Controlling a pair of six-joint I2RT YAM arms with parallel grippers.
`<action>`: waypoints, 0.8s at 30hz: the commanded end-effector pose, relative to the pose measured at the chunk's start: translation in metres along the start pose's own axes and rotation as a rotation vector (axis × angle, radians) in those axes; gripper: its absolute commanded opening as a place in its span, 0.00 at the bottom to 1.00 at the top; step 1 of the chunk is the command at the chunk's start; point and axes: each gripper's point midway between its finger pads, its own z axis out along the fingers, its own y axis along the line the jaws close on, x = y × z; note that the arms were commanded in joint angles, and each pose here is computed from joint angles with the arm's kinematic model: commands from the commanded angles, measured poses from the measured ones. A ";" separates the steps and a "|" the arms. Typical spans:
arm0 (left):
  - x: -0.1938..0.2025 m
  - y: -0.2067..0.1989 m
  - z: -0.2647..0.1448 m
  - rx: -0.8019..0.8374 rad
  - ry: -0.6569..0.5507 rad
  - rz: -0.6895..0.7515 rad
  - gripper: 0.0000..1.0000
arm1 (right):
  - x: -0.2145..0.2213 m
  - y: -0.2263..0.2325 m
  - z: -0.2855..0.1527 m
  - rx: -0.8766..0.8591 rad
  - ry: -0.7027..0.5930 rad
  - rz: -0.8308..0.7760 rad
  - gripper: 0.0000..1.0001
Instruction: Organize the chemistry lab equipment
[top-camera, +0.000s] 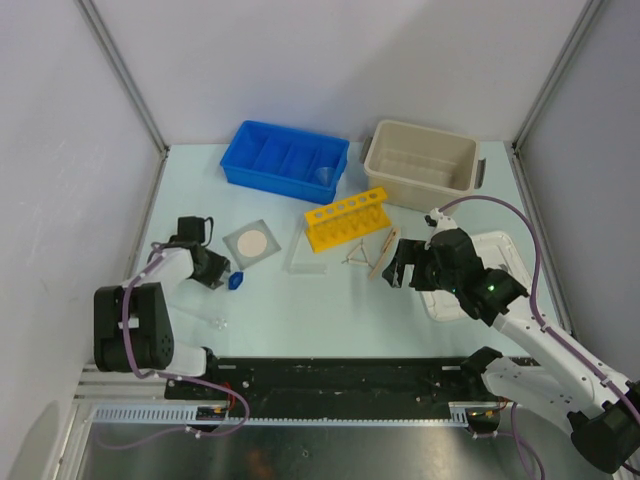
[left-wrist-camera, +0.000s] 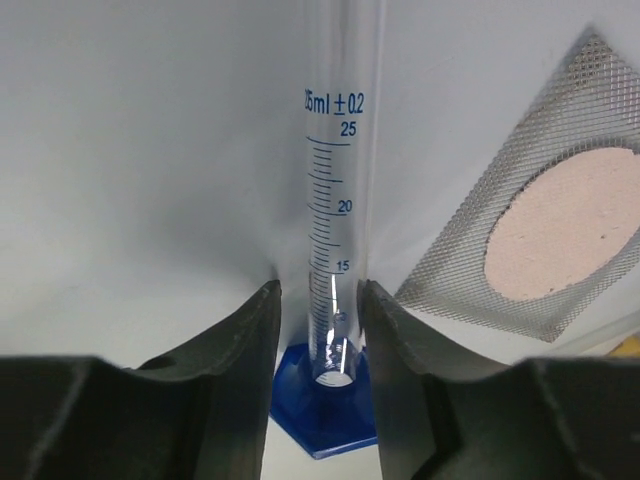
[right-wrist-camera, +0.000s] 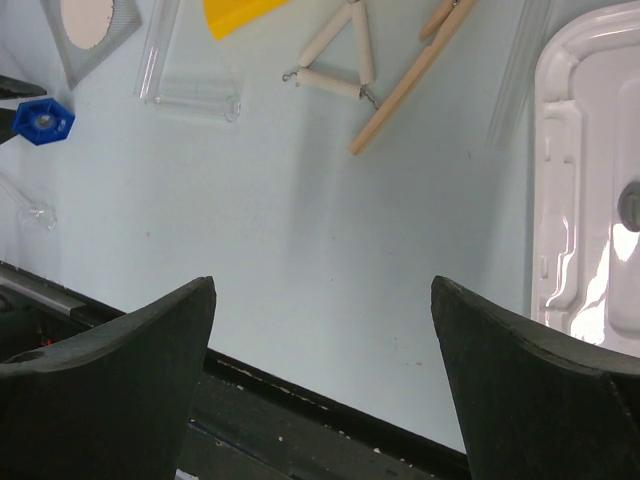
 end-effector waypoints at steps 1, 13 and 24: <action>-0.013 0.001 -0.013 0.027 -0.079 -0.027 0.41 | -0.006 0.003 -0.003 -0.014 -0.034 -0.005 0.94; -0.027 -0.010 -0.046 0.140 -0.178 0.014 0.32 | -0.006 0.006 -0.005 -0.027 -0.038 0.001 0.94; -0.013 0.002 -0.024 0.068 -0.101 0.044 0.46 | -0.006 0.010 -0.005 -0.049 -0.041 0.003 0.93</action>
